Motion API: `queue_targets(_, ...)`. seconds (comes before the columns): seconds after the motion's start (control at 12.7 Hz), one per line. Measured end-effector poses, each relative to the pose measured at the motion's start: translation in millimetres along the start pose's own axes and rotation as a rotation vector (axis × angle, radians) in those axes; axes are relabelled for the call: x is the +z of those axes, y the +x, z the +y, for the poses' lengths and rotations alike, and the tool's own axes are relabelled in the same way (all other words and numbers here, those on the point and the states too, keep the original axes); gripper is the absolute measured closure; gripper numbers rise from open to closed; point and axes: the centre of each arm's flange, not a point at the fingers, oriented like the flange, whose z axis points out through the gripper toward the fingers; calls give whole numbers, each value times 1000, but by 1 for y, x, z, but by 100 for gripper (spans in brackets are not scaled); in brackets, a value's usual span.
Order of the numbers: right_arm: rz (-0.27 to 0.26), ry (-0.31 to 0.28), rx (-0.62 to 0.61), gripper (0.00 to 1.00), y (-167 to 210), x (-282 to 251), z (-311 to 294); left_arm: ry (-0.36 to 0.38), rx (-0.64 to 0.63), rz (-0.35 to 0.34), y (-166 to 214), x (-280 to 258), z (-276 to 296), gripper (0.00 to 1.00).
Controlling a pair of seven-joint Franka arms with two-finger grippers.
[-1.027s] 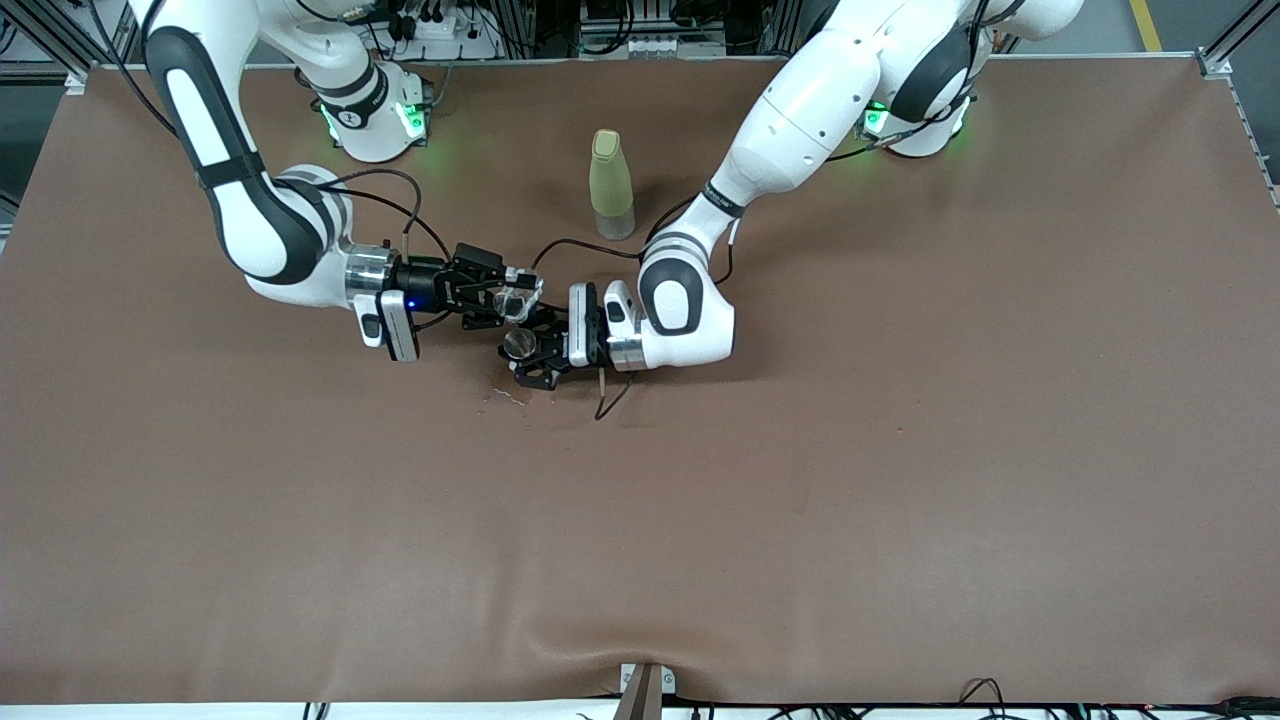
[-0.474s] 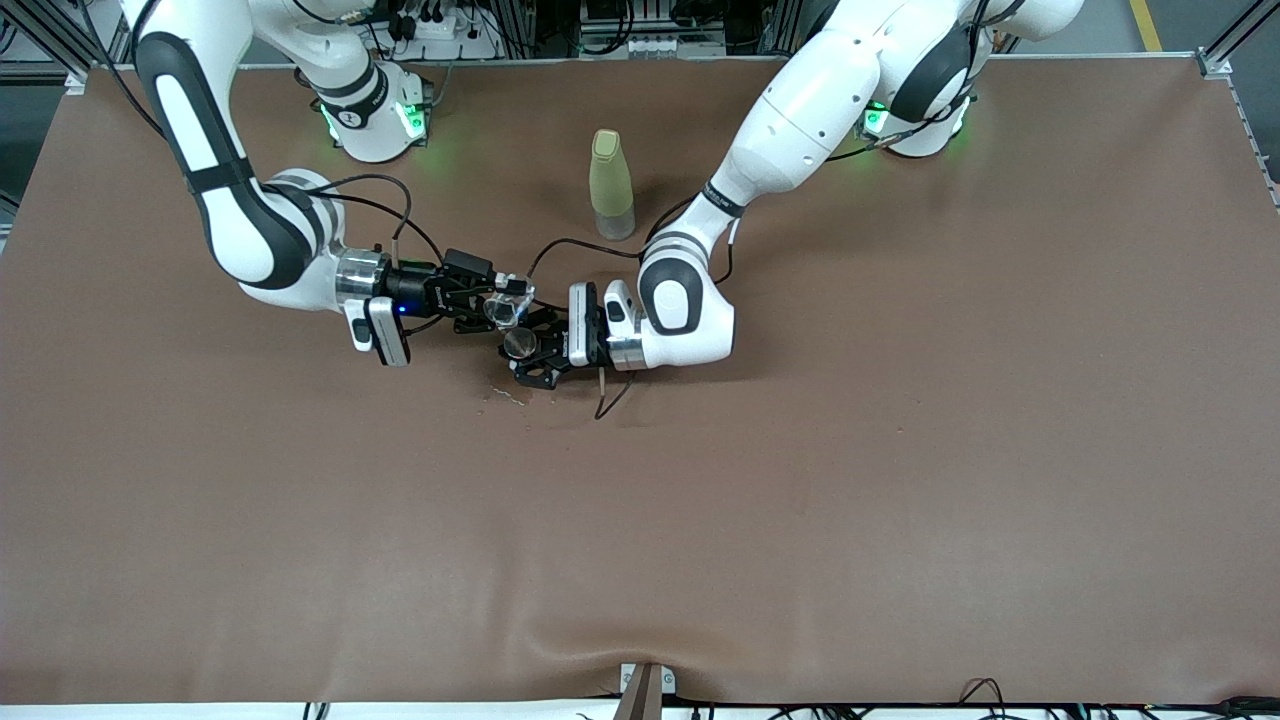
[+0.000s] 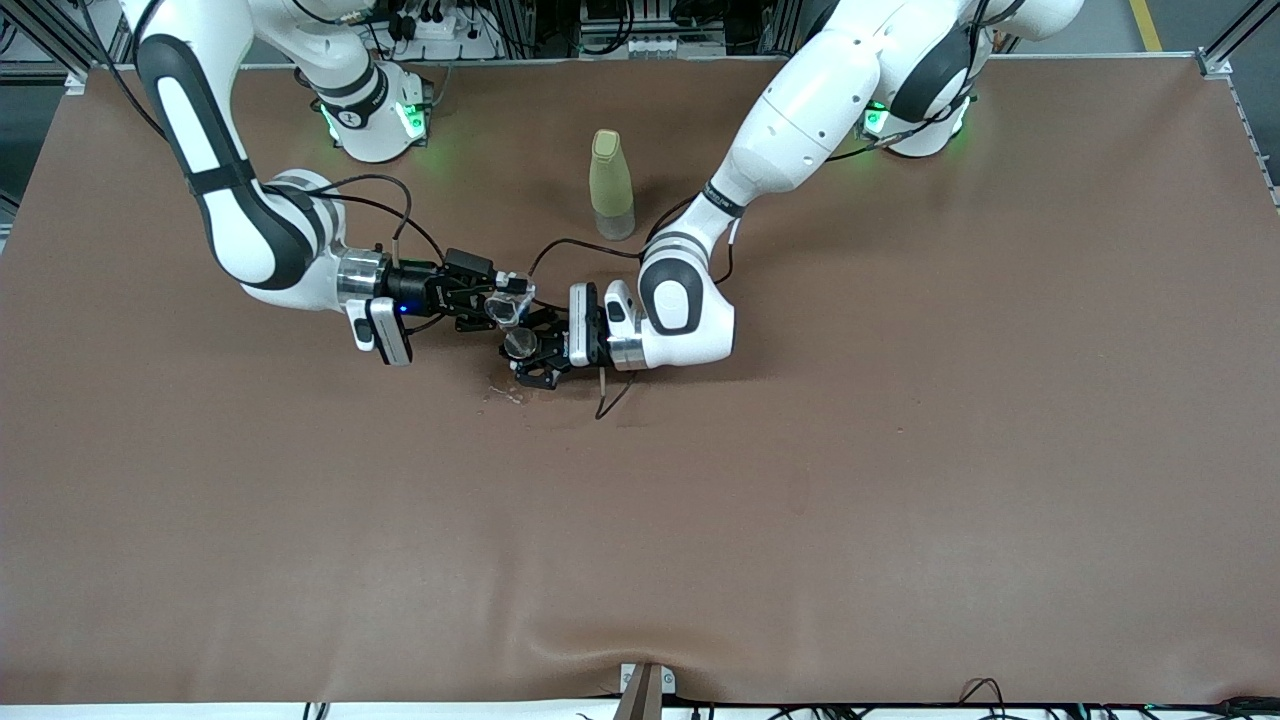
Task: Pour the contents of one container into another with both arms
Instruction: 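Hold the jigger tilted, pouring liquid into the beaker held by the right gripper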
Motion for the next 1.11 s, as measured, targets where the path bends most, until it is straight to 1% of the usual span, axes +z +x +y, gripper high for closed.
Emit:
queue_targets(0.24, -12, 25, 15, 50, -6, 2, 0, 1, -7, -3, -2, -1, 0, 91)
queue_targets(1.11, -15, 30, 28, 50, -10, 2, 1, 1, -31, -4, -3, -1, 0, 91)
